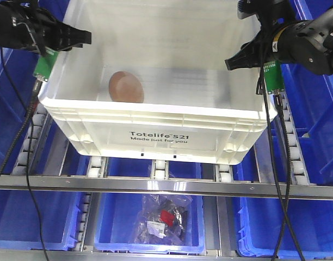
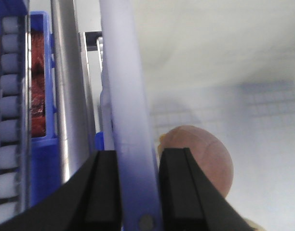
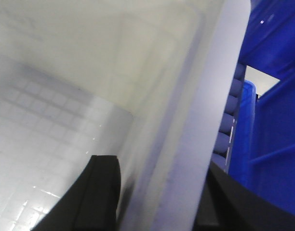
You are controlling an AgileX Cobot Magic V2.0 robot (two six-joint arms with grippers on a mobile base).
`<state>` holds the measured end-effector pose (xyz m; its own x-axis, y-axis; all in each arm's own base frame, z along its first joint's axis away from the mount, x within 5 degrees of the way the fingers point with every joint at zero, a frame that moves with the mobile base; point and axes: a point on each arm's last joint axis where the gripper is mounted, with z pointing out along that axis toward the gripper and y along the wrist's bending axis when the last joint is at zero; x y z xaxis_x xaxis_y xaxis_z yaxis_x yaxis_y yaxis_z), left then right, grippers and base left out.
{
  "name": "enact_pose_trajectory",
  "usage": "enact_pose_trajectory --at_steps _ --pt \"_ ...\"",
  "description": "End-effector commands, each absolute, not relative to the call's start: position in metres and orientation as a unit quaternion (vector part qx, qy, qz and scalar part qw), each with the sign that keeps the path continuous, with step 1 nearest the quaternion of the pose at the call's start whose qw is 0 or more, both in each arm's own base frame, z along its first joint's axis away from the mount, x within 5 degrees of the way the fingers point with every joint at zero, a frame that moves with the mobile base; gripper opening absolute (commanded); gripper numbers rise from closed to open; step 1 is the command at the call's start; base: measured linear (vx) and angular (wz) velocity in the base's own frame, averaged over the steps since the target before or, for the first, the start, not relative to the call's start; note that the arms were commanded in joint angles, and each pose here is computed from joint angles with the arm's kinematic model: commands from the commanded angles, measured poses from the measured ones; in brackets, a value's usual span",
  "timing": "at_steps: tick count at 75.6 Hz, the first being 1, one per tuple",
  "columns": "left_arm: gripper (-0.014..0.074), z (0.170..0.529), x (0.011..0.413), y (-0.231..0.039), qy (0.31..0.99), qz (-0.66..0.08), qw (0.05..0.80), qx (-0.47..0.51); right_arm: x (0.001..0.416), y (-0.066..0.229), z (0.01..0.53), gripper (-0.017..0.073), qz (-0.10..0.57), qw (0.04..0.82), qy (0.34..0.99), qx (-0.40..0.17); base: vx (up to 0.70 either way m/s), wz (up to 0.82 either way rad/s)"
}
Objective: Place moving items into box and shelve
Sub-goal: 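Lower the tote with both grippers onto the roller shelf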
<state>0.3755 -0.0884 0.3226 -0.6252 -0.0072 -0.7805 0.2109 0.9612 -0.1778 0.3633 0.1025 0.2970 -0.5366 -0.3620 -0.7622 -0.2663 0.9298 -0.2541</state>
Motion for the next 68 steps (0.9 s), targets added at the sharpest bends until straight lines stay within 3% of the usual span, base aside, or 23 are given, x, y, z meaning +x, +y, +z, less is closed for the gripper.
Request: enact_pose_trajectory --at_steps 1,12,23,31,43,68 --pt "0.0116 0.376 0.368 -0.102 0.823 -0.186 0.536 0.027 0.363 0.121 0.349 0.0042 -0.006 0.564 0.801 -0.200 0.00 0.00" --pt "0.0321 0.371 0.366 -0.103 0.838 -0.184 0.512 0.038 0.364 0.117 0.359 0.0173 -0.021 0.549 0.816 -0.181 0.00 0.00" --pt "0.0561 0.371 0.365 -0.103 0.839 -0.171 0.513 0.061 0.363 0.116 0.358 0.0428 -0.011 0.542 0.825 -0.159 0.00 0.00" --pt "0.0662 0.371 0.364 -0.103 0.842 -0.172 0.507 0.063 0.362 0.114 0.356 0.0608 -0.006 0.531 0.837 -0.135 0.00 0.00" --pt "0.0666 0.377 0.359 -0.102 0.840 -0.170 0.511 0.067 0.353 0.107 0.359 0.0716 -0.019 0.507 0.854 -0.115 0.00 0.00" --pt "0.0571 0.397 0.338 -0.094 0.838 -0.125 0.520 0.108 0.350 0.103 0.361 0.0625 -0.038 0.499 0.858 -0.117 0.00 0.00"
